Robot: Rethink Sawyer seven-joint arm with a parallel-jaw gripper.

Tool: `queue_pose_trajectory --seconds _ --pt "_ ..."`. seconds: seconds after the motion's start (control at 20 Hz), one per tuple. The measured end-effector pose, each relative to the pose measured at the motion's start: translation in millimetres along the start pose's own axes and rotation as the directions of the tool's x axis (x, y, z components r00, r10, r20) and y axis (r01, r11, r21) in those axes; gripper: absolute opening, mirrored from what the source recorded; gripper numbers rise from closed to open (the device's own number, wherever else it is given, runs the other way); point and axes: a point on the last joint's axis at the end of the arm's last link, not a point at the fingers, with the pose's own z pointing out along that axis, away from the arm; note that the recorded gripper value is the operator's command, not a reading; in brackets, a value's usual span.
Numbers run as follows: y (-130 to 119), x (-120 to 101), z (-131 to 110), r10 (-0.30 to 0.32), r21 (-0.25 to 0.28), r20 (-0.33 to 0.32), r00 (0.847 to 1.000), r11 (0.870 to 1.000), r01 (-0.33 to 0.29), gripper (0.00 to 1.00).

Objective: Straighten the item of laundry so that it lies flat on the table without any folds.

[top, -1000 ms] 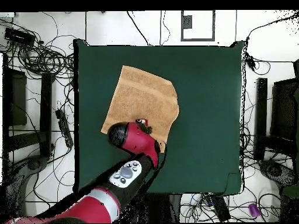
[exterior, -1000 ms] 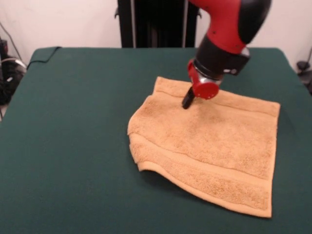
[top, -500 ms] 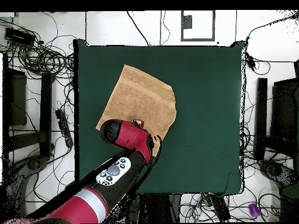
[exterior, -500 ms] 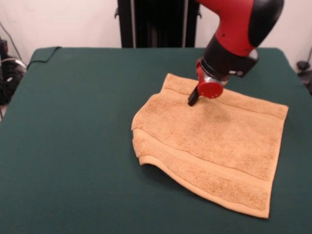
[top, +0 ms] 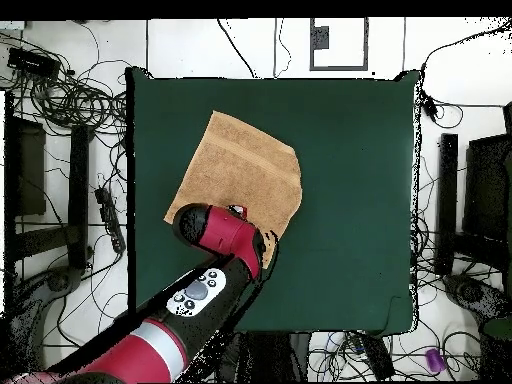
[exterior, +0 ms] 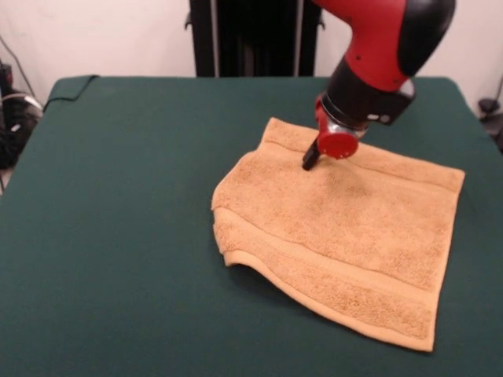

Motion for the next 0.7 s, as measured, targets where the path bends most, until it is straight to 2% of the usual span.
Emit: queue_pose_trajectory --seconds 0.4,0.7 --pt "8 5 -1 -0.018 0.042 -0.005 1.000 0.999 0.018 0.00" --pt "19 10 -2 -0.025 0.105 0.006 1.000 0.994 0.025 0.00"
